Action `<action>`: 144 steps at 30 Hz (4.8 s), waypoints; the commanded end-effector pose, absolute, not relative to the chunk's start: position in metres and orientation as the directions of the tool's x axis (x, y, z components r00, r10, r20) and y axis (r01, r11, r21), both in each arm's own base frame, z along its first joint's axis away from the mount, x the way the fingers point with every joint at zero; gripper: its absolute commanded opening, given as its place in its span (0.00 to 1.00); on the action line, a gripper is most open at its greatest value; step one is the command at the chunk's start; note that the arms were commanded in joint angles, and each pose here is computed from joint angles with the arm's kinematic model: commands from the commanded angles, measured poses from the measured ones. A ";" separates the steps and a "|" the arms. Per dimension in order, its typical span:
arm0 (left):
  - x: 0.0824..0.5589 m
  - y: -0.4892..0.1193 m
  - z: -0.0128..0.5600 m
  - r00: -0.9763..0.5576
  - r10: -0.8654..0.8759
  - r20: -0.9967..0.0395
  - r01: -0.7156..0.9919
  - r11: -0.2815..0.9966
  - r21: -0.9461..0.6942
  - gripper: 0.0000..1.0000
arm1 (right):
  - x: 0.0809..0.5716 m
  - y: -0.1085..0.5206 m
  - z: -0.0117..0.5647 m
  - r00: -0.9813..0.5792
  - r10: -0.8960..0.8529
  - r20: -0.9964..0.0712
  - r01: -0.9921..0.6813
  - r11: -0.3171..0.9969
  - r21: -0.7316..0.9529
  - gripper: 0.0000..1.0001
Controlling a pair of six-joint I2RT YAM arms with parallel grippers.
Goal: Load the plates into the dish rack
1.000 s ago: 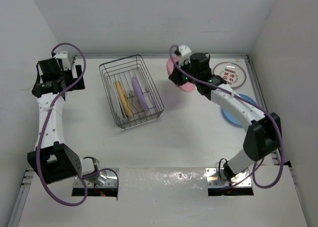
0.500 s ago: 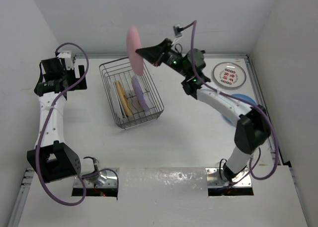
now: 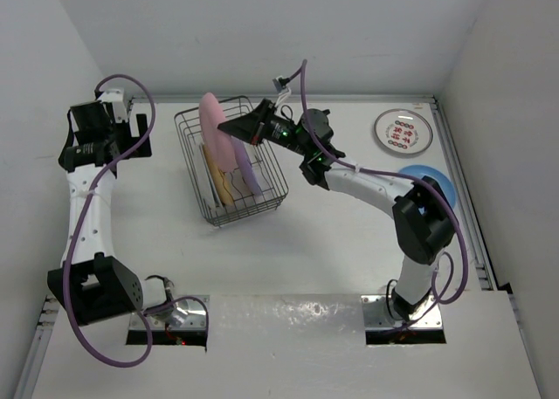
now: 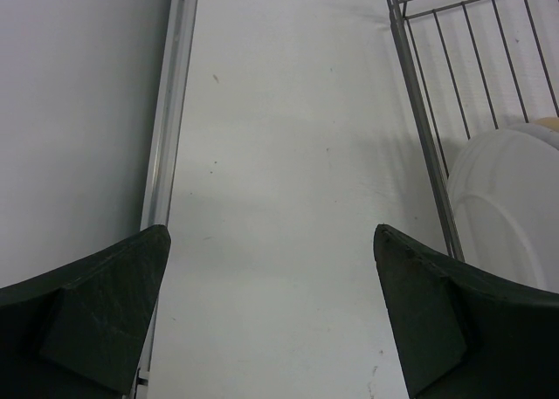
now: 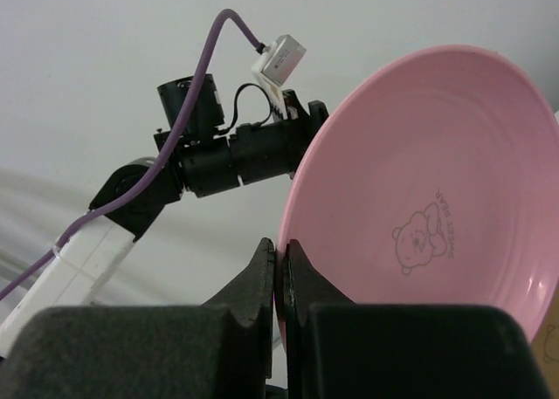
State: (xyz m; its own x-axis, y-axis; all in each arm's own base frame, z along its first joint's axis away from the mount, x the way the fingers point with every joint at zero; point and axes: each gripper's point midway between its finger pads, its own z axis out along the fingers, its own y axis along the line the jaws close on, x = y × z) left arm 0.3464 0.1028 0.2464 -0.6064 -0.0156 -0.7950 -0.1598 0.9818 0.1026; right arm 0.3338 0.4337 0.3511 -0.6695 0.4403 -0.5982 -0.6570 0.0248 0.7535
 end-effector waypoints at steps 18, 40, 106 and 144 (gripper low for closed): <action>0.340 0.101 0.261 -0.564 0.007 -0.825 -0.165 0.979 0.120 0.99 | 0.329 0.451 0.289 -0.675 0.303 -0.672 -0.683 0.086 0.725 0.00; 0.339 0.104 0.255 -0.575 0.008 -0.818 -0.176 0.975 0.133 0.99 | 0.333 0.440 0.341 -0.715 0.479 -0.509 -0.598 -0.041 0.801 0.00; 0.348 0.105 0.244 -0.605 0.023 -0.796 -0.148 0.979 0.141 0.99 | 0.506 0.064 0.166 -0.628 -0.610 -0.483 -0.402 0.786 -0.470 0.96; 0.359 0.141 0.253 -0.674 0.083 -0.734 -0.202 0.935 0.290 0.99 | 0.530 -0.064 -0.044 -0.695 -0.716 -0.057 -0.522 0.559 -0.644 0.38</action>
